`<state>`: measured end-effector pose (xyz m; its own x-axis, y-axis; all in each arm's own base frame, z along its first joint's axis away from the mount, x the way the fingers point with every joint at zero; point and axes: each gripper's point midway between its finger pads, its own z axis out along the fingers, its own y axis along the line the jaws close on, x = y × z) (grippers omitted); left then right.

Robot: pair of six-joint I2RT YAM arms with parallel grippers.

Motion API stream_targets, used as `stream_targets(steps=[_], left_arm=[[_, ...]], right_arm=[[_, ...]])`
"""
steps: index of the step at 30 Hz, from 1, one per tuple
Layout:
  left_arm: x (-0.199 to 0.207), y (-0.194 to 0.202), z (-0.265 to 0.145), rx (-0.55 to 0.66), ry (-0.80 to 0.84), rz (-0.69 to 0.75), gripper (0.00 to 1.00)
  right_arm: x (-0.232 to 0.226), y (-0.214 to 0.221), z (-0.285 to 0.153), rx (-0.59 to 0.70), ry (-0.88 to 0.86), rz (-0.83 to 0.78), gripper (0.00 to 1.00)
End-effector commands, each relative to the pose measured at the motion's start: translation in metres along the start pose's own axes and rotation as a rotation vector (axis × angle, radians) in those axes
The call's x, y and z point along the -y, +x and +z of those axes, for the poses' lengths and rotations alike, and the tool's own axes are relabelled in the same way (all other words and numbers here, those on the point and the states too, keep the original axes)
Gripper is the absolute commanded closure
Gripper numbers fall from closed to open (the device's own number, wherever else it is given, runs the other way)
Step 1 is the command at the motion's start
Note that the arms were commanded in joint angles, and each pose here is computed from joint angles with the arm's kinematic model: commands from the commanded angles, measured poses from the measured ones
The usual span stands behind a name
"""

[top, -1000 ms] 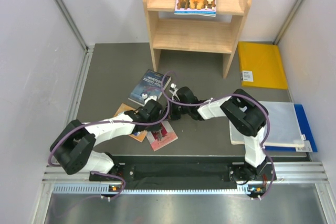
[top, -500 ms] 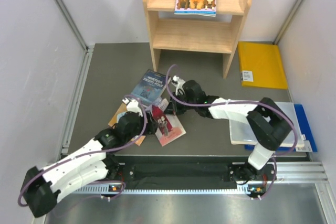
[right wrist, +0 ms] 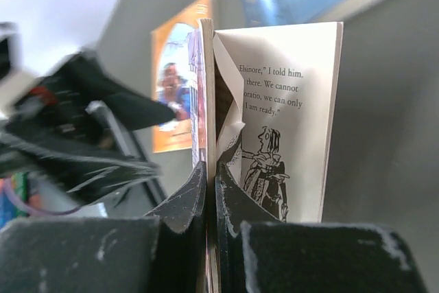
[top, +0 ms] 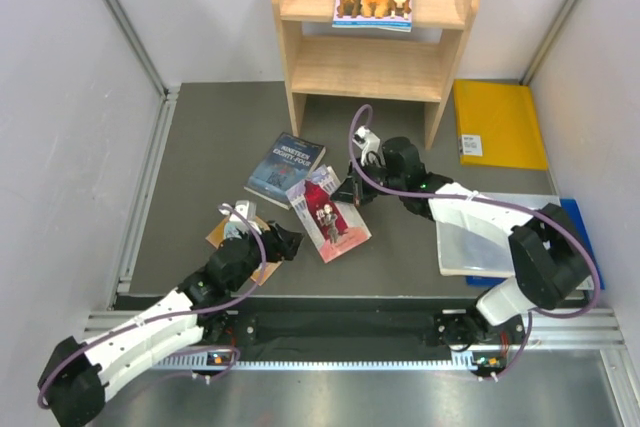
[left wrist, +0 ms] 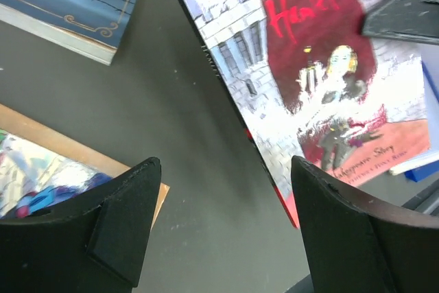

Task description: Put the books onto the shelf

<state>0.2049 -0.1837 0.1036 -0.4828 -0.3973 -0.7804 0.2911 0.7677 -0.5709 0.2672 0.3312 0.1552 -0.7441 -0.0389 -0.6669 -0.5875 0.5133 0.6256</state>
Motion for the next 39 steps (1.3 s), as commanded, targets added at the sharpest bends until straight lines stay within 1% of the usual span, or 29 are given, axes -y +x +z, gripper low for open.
stream_targets(steps=[1,2,4,5,10,13,14,17,18,19,20,21,22,23,25,27,28,30,32,33,35,36,38,39], left_arm=[[0.044,-0.041,0.007,0.176,0.190,-0.076,0.19],[0.043,-0.034,0.011,0.151,0.189,-0.064,0.19],[0.054,-0.043,0.013,0.178,0.229,-0.066,0.19],[0.056,-0.040,0.015,0.164,0.237,-0.063,0.19],[0.066,-0.043,0.028,0.169,0.259,-0.061,0.19],[0.075,-0.047,0.034,0.178,0.290,-0.074,0.23],[0.077,-0.046,0.038,0.171,0.293,-0.078,0.25],[0.096,-0.058,0.042,0.184,0.347,-0.082,0.63],[0.099,-0.061,0.043,0.188,0.355,-0.080,0.85],[0.101,-0.063,0.044,0.190,0.355,-0.082,0.95],[0.106,-0.072,0.045,0.208,0.358,-0.084,1.00],[0.106,-0.076,0.045,0.216,0.351,-0.085,1.00],[0.105,-0.079,0.045,0.221,0.336,-0.079,1.00],[0.109,-0.087,0.045,0.239,0.334,-0.060,1.00],[0.108,-0.093,0.046,0.242,0.313,-0.037,1.00],[0.113,-0.104,0.046,0.258,0.317,-0.004,1.00],[0.114,-0.107,0.046,0.261,0.319,0.003,1.00],[0.117,-0.116,0.045,0.274,0.333,0.009,1.00],[0.118,-0.125,0.043,0.286,0.343,0.005,1.00],[0.118,-0.127,0.042,0.292,0.348,0.002,1.00],[0.119,-0.134,0.039,0.310,0.351,-0.002,1.00],[0.118,-0.137,0.038,0.319,0.345,-0.005,1.00],[0.118,-0.147,0.034,0.346,0.339,0.001,1.00],[0.118,-0.148,0.034,0.345,0.334,0.007,1.00]], right_arm=[[-0.043,-0.023,-0.014,0.064,-0.184,-0.063,1.00],[-0.046,-0.022,-0.014,0.056,-0.201,-0.060,1.00],[-0.050,-0.023,-0.015,0.057,-0.225,-0.058,1.00],[-0.051,-0.022,-0.015,0.057,-0.233,-0.058,1.00],[-0.059,-0.020,-0.015,0.056,-0.290,-0.037,1.00],[-0.063,-0.016,-0.015,0.048,-0.326,-0.017,1.00],[-0.063,-0.015,-0.015,0.050,-0.334,-0.015,1.00],[-0.059,-0.009,-0.013,0.036,-0.333,-0.002,1.00],[-0.059,-0.009,-0.013,0.037,-0.334,-0.001,1.00],[-0.058,-0.008,-0.012,0.036,-0.331,0.003,1.00],[-0.056,-0.006,-0.011,0.031,-0.321,0.010,1.00],[-0.053,-0.006,-0.011,0.032,-0.303,0.015,1.00],[-0.046,-0.008,-0.010,0.051,-0.259,0.005,0.99],[-0.040,-0.006,-0.011,0.041,-0.216,0.018,0.96],[-0.030,-0.008,-0.012,0.064,-0.160,-0.005,0.97],[-0.024,-0.008,-0.015,0.075,-0.135,0.000,0.95],[-0.022,-0.007,-0.016,0.073,-0.133,0.002,0.96],[-0.018,-0.005,-0.015,0.071,-0.121,0.007,0.93],[-0.015,-0.003,-0.014,0.071,-0.119,0.010,0.95],[-0.014,-0.003,-0.013,0.070,-0.116,0.019,0.92],[-0.005,-0.002,-0.011,0.062,-0.082,0.038,0.76],[-0.002,-0.001,-0.011,0.062,-0.068,0.043,0.65],[0.007,-0.003,-0.015,0.090,-0.019,0.049,0.56],[0.009,-0.004,-0.019,0.107,-0.001,0.044,0.45]])
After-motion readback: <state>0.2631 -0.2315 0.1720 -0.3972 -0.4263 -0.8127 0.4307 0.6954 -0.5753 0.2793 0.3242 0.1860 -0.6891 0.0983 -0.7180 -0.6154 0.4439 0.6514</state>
